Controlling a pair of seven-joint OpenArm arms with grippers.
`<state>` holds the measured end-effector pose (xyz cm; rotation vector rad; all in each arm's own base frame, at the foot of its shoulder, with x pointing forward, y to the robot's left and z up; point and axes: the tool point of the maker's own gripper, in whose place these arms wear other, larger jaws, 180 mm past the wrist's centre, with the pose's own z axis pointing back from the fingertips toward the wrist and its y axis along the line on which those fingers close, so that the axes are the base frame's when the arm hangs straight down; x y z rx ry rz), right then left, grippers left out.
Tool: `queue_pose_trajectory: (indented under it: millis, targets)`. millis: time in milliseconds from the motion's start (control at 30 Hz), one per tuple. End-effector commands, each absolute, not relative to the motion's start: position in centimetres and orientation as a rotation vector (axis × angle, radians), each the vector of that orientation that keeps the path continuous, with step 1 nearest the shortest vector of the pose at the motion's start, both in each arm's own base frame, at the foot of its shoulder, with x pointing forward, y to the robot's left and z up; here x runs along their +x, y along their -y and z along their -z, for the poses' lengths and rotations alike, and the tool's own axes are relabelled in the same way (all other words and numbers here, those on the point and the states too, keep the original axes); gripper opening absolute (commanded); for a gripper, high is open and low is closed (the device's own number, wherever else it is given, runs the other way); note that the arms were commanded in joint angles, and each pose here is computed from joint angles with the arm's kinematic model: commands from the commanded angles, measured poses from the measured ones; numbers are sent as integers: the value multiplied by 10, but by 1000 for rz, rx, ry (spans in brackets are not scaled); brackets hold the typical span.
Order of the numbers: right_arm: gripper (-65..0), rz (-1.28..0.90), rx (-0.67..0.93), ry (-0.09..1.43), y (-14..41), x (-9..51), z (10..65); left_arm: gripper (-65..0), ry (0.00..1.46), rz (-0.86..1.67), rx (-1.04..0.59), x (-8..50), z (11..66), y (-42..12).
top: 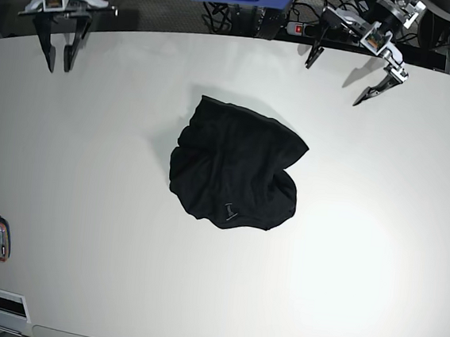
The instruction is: Fold the T-shirt properly
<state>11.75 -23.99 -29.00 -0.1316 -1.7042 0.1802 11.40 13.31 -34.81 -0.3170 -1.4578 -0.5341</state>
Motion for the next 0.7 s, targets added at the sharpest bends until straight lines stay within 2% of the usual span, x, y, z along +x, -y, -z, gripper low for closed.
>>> queue_pose_trajectory:
  millis: [0,67,133,333,467,667]
  targets:
    - [-488,-188,-134,1772,242,116,278,0,1532,519,-342,113,332,-133]
    - [-488,-183,-154,1799,248,106,278,0,1593,511,-368,111,321,-130]
    - [-488,-202,-168,1796,252,98,283,0,1586,511,-368,109,322,-131]
    - [-488,-314,-223,1664,266,69,317,0,1568,517,-366,105,324,-133]
    - [-488,-340,-266,1567,281,52,335,0,1457,546,-390,79,344,-136]
    - [-488,-315,-274,1420,293,14,360,0,1159,687,-450,3,391,-137]
